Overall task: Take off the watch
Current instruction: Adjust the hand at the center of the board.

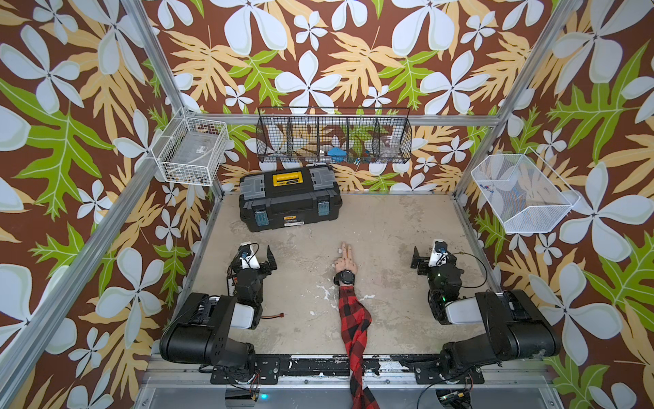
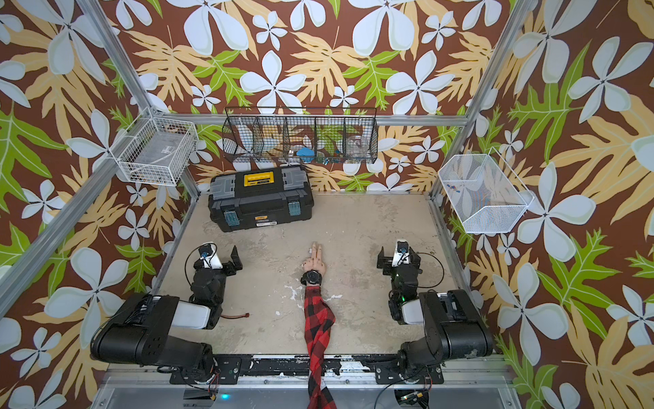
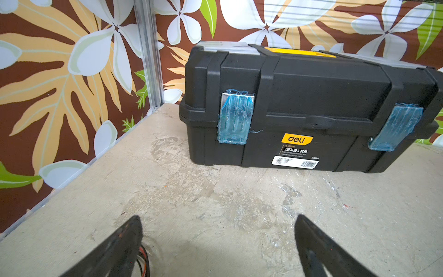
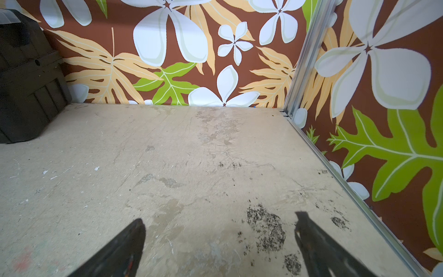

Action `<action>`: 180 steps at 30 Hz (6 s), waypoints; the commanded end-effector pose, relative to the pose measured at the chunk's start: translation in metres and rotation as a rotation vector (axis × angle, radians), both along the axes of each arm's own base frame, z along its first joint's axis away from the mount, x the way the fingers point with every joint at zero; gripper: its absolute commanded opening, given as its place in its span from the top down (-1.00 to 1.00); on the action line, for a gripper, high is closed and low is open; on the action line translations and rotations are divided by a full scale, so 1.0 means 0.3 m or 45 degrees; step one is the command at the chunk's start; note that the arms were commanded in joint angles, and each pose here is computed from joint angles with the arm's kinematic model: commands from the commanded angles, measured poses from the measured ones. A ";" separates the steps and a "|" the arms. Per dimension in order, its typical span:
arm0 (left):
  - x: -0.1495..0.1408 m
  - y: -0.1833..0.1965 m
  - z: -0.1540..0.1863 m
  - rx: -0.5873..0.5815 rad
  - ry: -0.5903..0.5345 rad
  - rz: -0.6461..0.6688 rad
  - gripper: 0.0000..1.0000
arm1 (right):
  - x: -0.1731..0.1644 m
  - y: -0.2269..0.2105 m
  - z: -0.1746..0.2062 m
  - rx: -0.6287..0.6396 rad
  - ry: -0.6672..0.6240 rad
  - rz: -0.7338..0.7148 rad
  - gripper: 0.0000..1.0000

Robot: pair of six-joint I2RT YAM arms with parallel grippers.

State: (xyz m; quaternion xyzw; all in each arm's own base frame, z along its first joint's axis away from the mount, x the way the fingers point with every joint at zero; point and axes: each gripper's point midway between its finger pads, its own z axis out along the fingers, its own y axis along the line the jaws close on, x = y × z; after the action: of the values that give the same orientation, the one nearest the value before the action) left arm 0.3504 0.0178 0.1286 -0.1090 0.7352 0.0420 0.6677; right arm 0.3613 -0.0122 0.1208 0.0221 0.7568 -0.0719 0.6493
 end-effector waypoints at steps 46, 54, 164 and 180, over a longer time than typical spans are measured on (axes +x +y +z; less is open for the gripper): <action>-0.237 -0.814 -0.021 -0.637 0.980 -0.430 -0.96 | -0.134 0.429 0.030 0.243 0.604 0.311 -0.80; -0.341 -0.988 -0.089 -0.610 1.147 -0.534 -0.91 | -0.146 0.421 0.015 0.237 0.609 0.308 -0.82; -0.382 -1.198 0.120 -0.769 0.792 -1.321 -0.06 | -0.196 0.820 0.124 0.972 0.884 0.791 0.69; -0.352 -1.009 0.059 -0.697 0.805 -1.090 -0.40 | -0.169 0.721 -0.047 0.229 1.158 0.260 0.74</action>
State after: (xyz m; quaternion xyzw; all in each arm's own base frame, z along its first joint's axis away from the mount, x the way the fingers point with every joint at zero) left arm 0.2415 -0.2960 0.1502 0.0536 0.8544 -0.4100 0.3148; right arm 0.3109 0.2268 0.1165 -0.0268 0.9562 0.1509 0.2495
